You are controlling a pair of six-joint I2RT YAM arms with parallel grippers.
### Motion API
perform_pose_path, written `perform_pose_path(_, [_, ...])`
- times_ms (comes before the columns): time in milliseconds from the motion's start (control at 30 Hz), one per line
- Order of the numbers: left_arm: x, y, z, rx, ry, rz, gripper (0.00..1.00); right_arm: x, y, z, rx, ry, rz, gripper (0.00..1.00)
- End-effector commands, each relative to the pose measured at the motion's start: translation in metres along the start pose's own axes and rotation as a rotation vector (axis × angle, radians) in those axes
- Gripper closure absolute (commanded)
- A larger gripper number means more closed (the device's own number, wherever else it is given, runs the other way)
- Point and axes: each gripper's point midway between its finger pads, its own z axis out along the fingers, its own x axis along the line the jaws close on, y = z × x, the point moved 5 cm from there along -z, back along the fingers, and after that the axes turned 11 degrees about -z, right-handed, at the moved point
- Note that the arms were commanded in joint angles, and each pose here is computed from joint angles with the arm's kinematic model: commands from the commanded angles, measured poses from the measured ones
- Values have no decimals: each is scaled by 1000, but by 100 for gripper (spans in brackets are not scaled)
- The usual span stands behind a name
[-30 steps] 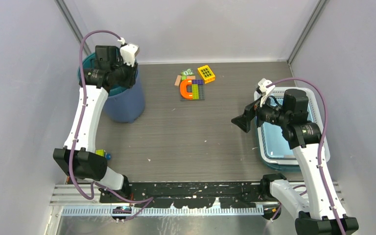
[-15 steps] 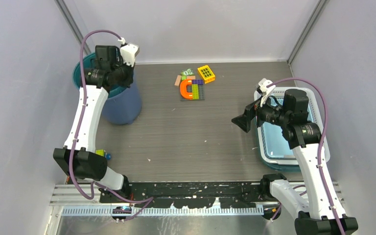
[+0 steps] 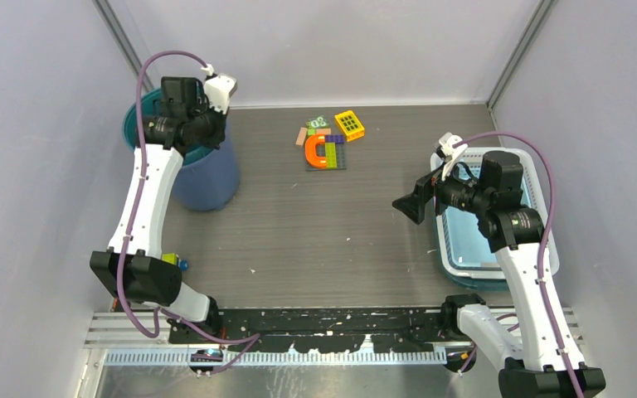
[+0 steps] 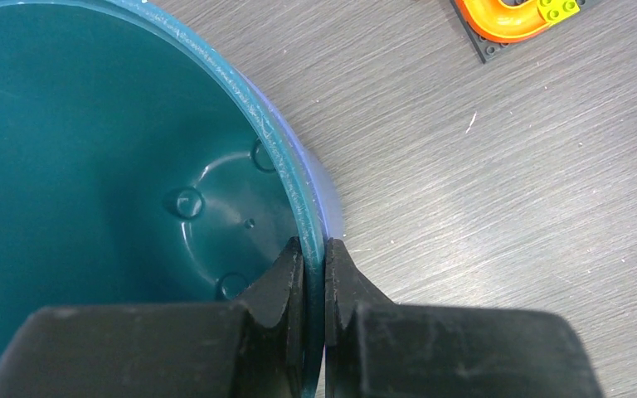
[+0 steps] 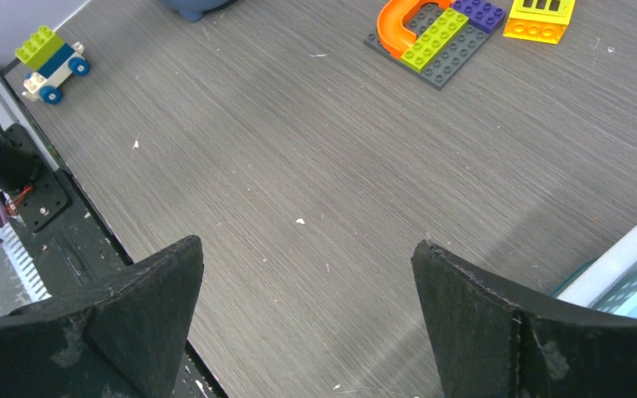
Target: Turn the large container upside down
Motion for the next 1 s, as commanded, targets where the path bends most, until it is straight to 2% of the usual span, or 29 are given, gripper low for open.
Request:
perform_pose_path(0, [6,47,-44,-227,66,98,100,-1,10,-2,-49,-8,-34,0])
perform_pose_path(967, [-7,76,-82,-382,48,167,100,-2,9,-1,-48,-5,-27,0])
